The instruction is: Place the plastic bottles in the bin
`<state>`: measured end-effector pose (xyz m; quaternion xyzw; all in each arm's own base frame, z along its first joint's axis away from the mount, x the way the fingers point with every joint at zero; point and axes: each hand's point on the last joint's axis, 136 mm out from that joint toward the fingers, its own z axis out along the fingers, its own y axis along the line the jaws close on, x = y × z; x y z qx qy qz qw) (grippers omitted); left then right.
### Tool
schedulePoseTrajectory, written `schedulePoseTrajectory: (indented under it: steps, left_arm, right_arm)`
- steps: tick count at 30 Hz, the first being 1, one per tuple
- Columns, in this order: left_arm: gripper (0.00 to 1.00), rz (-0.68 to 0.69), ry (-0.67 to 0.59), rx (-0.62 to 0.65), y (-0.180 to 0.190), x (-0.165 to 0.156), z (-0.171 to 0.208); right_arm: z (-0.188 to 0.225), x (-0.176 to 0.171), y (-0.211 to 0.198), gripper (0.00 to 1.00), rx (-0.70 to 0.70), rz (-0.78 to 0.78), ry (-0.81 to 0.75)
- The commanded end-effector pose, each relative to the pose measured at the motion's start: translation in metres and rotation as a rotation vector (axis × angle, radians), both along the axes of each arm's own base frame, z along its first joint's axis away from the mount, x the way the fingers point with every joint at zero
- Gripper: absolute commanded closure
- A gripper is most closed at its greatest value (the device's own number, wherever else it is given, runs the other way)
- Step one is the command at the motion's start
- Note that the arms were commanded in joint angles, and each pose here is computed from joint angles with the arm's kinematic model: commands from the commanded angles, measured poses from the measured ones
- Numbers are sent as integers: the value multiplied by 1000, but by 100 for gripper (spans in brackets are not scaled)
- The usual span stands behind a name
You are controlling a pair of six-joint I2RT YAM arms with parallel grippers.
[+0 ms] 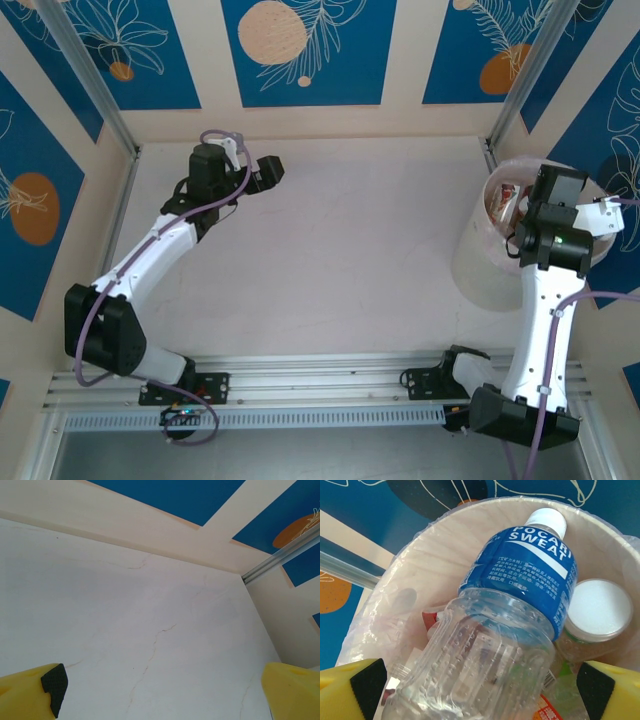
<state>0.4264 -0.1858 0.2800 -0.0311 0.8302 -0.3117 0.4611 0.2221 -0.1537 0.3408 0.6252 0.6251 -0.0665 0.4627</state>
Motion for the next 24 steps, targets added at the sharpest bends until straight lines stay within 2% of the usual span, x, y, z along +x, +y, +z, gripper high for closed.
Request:
schedulePoseTrajectory:
  steps: [1,8,10,12,14,16,21,24]
  left_arm:
    - [0,-8,-11,-21,-1,5,12]
    - [0,-12,4,-22,-3,6,7]
    - [0,-11,8,-22,-3,7,6]
    - [0,-12,10,-23,-3,7,6]
    - [0,-16,17,-23,-4,8,3]
    - [0,-18,23,-20,-5,8,2]
    - [0,-20,39,-16,-6,10,-2]
    - [0,-16,55,-16,-6,10,-7]
  right_arm:
    - [17,-9,13,0,-6,55,-21]
    - [65,8,62,1,-33,358,-188]
    - [78,14,72,0,-86,450,-221]
    - [83,11,60,0,-169,413,-190]
    - [80,9,36,0,-263,324,-93]
    - [66,12,11,0,-299,255,44]
    - [15,27,-24,0,-199,182,214]
    - [-16,39,-11,0,-109,256,229]
